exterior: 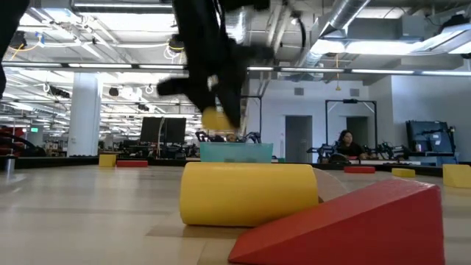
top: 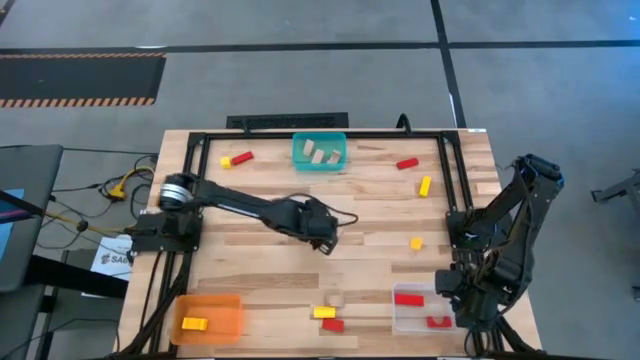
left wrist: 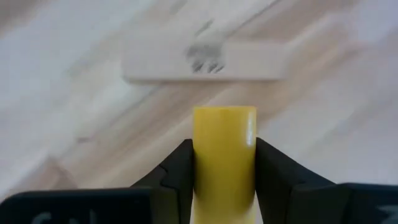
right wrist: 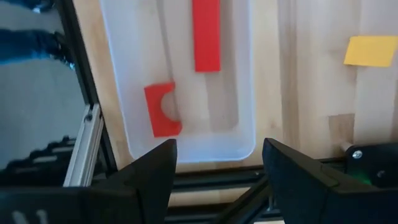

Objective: Sort & place blocks by color
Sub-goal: Put the yellow block into the orange bin, then put the light brown block into the blue bin, then put the yellow block into the orange bin

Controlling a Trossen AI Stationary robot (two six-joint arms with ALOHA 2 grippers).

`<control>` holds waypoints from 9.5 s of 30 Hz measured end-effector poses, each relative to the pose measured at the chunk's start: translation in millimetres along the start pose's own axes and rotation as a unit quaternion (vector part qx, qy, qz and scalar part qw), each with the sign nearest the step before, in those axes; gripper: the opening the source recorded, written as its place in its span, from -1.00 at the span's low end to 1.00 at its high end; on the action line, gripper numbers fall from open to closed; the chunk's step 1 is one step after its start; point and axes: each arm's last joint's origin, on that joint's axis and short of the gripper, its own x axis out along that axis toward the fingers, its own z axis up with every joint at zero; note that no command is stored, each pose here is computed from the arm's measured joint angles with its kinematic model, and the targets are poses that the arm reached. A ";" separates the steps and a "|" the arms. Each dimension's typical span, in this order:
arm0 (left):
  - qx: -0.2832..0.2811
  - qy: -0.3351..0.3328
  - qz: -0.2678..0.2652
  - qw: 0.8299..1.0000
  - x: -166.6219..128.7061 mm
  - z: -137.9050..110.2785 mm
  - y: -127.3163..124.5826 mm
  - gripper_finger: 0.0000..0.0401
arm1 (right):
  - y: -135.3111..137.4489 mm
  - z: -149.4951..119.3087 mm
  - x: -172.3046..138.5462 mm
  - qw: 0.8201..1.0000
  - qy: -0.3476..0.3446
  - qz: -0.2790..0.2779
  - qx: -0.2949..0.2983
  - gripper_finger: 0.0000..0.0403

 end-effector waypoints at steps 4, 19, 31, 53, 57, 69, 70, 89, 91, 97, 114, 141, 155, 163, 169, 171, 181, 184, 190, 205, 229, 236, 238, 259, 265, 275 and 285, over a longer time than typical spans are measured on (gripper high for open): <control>0.070 -0.019 -0.056 0.996 -58.9 -8.9 0.7 -0.51 | -4.3 9.5 0.5 1.000 -0.017 -0.009 0.017 0.29; 0.289 0.119 -0.073 0.947 -152.2 -169.1 26.7 -0.51 | -36.3 94.8 0.3 0.989 -0.137 0.032 0.055 0.29; 0.358 0.198 -0.116 0.905 -109.6 -275.1 60.7 -0.51 | -71.2 146.1 -7.6 0.963 -0.192 0.121 0.142 0.29; 0.402 0.198 -0.132 0.884 -126.2 -246.3 82.9 0.65 | -93.9 156.3 -7.8 0.950 -0.196 0.102 0.219 0.29; 0.355 0.082 -0.140 0.921 -148.0 -212.5 97.4 0.65 | -105.7 167.9 -5.5 0.945 -0.219 0.085 0.226 0.29; 0.220 -0.230 -0.204 0.926 -186.7 -139.5 107.1 0.65 | -86.4 184.2 20.3 0.958 -0.204 0.141 0.142 0.29; 0.222 -0.236 -0.199 0.925 -185.8 -135.3 106.5 0.65 | -76.2 190.1 24.6 0.956 -0.225 0.154 0.108 0.29; 0.332 -0.207 -0.190 0.900 -171.4 -98.7 106.6 0.65 | -1.4 221.9 152.5 0.961 -0.241 0.133 -0.018 0.29; 0.337 -0.203 -0.193 0.899 -171.3 -99.1 106.4 0.65 | 0.0 219.4 153.3 0.963 -0.243 0.116 -0.017 0.29; 0.338 -0.202 -0.193 0.899 -171.3 -99.1 106.4 0.65 | 4.1 215.2 153.0 0.963 -0.254 0.089 -0.019 0.29; 0.335 -0.214 -0.181 0.899 -171.2 -98.3 106.9 0.65 | 12.5 202.2 187.2 0.973 -0.230 0.021 -0.015 0.29; 0.290 -0.239 -0.158 0.913 -145.1 -98.0 111.7 0.65 | -159.9 229.7 12.0 0.924 -0.361 -0.069 0.101 -0.45; 0.097 -0.334 -0.275 0.897 -130.8 -53.4 107.0 0.65 | -380.9 265.3 40.0 0.918 -0.328 -0.071 0.212 -0.45; 0.110 -0.348 -0.276 0.889 -142.9 -41.6 106.3 0.65 | -426.7 289.1 36.0 0.920 -0.316 -0.060 0.224 0.23; 0.100 -0.330 -0.253 0.904 -137.8 -44.0 109.8 0.65 | -430.8 297.6 27.5 0.928 -0.300 -0.040 0.219 0.71; 0.100 -0.321 -0.245 0.910 -135.7 -45.3 111.2 0.65 | -427.8 299.8 21.2 0.927 -0.304 -0.040 0.215 0.76; 0.115 -0.244 -0.213 0.939 -124.3 -54.4 119.6 0.65 | -367.9 257.6 -35.9 0.959 -0.193 -0.005 0.208 0.62; 0.123 -0.228 -0.184 0.948 -120.0 -56.1 124.9 0.65 | -341.0 238.9 -47.3 0.970 -0.125 0.005 0.209 0.57; 0.225 -0.200 -0.155 0.941 -107.3 -48.7 128.6 0.65 | -288.8 205.2 -63.5 0.972 -0.087 -0.018 0.218 0.54; 0.452 -0.042 -0.271 0.849 -29.9 -26.8 84.4 0.65 | -170.8 134.7 -21.7 0.952 -0.157 0.049 0.258 0.54; 0.349 -0.102 -0.272 0.891 -64.8 -128.1 2.9 0.65 | -63.5 110.2 12.4 0.977 -0.127 0.056 0.164 0.54; 0.340 -0.104 -0.242 0.903 -54.1 -149.1 -47.8 0.65 | -34.5 69.3 12.6 0.988 -0.116 0.018 0.100 0.54; 0.355 -0.106 -0.207 0.905 -47.2 -153.8 -61.1 0.65 | -29.3 62.4 12.4 0.987 -0.128 0.010 0.092 0.54; 0.398 -0.037 -0.121 0.909 26.6 -179.1 -88.7 0.38 | -26.0 57.1 12.2 0.981 -0.151 -0.001 0.123 0.54; 0.398 -0.026 -0.122 0.909 30.3 -174.4 -85.8 -0.27 | -30.2 62.4 12.3 0.978 -0.154 -0.005 0.139 0.54; 0.382 0.031 -0.150 0.911 -14.5 -146.3 -71.5 -0.51 | -34.1 67.0 12.0 0.974 -0.170 -0.017 0.149 0.54; 0.349 0.159 -0.066 0.921 -124.9 -186.2 -8.5 -0.51 | -35.0 68.7 11.3 0.965 -0.202 -0.030 0.166 0.54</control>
